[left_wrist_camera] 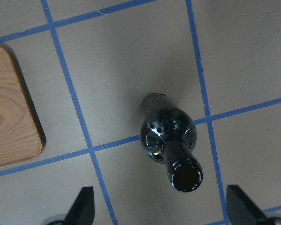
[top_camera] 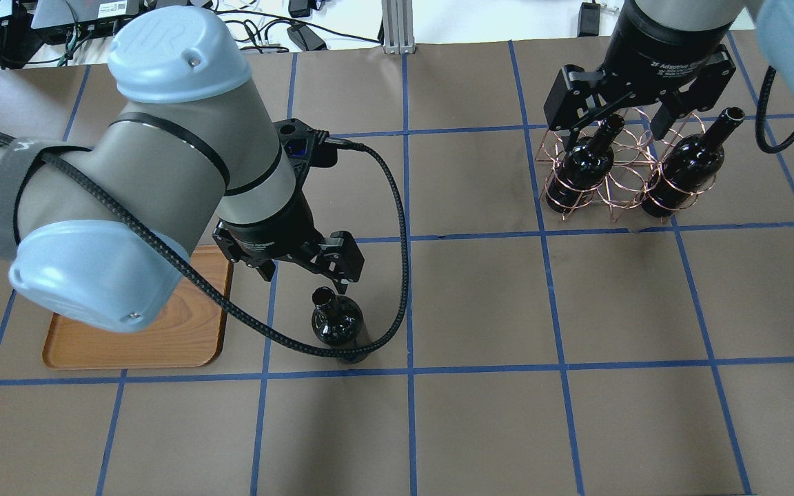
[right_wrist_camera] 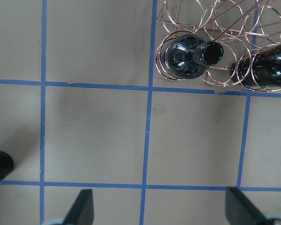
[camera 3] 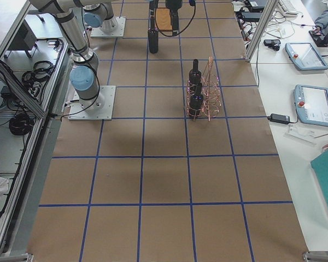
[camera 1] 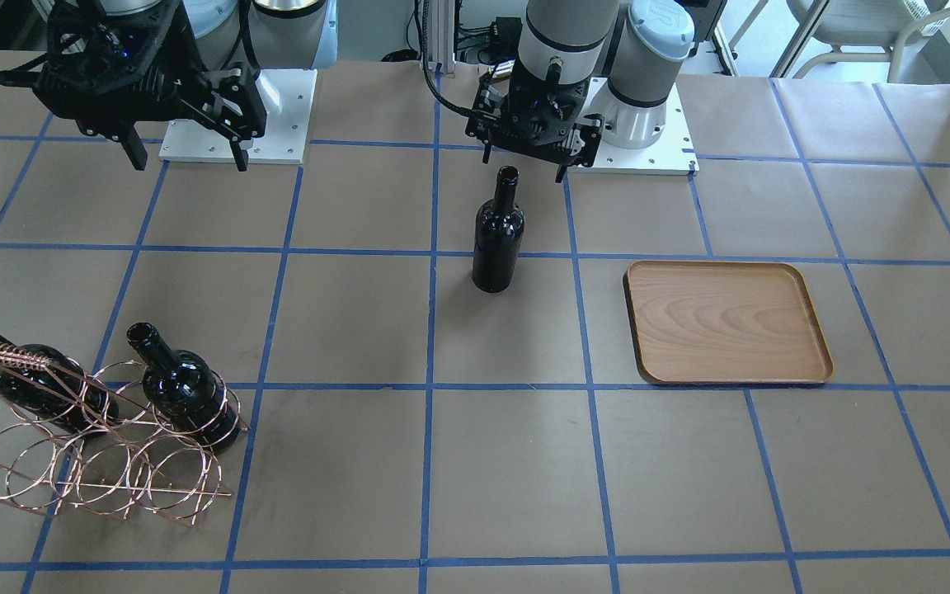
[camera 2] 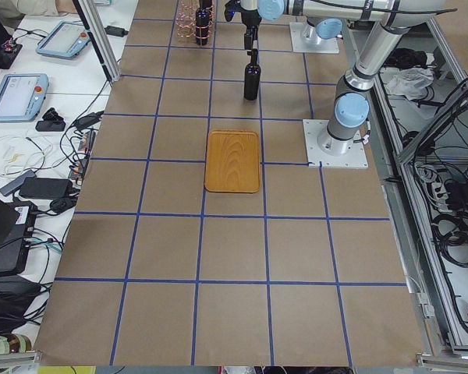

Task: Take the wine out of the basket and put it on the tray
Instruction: 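Grasp the standing bottle's neck with the left gripper while the right arm withdraws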

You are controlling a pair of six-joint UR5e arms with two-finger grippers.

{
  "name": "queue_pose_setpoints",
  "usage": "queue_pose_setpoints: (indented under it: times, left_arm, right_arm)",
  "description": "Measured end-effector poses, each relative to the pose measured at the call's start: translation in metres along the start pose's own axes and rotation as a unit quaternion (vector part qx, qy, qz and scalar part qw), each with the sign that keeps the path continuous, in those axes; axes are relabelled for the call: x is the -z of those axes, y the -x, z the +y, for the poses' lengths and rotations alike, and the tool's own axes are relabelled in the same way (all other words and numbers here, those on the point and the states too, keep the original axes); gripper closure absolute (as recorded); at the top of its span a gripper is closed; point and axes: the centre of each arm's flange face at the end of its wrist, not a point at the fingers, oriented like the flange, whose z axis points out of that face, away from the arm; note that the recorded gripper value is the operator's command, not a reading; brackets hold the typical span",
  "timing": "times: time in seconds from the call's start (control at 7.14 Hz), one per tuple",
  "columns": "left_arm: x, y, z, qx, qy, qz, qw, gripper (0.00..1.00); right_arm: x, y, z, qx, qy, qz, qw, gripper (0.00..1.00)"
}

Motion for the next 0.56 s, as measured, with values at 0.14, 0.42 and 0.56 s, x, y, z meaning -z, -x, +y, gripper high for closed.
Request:
queue_pose_setpoints:
  times: [0.14, 0.42, 0.56]
  left_arm:
    - [-0.008, -0.001, -0.005, 0.000, 0.004, 0.004, 1.0000, 0.09]
    - [-0.025, -0.001, -0.014, 0.000, 0.013, 0.006, 0.9999, 0.22]
    - [-0.034, 0.000, -0.018, 0.000, 0.021, 0.006, 0.9998, 0.24]
  right_arm:
    - [-0.001, -0.006, -0.002, 0.013, 0.001, 0.000, 0.9999, 0.00]
    - [0.000, -0.010, -0.001, 0.038, 0.003, -0.004, 0.9993, 0.00]
    - [-0.001, -0.009, 0.001, 0.043, 0.005, -0.005, 0.9991, 0.00]
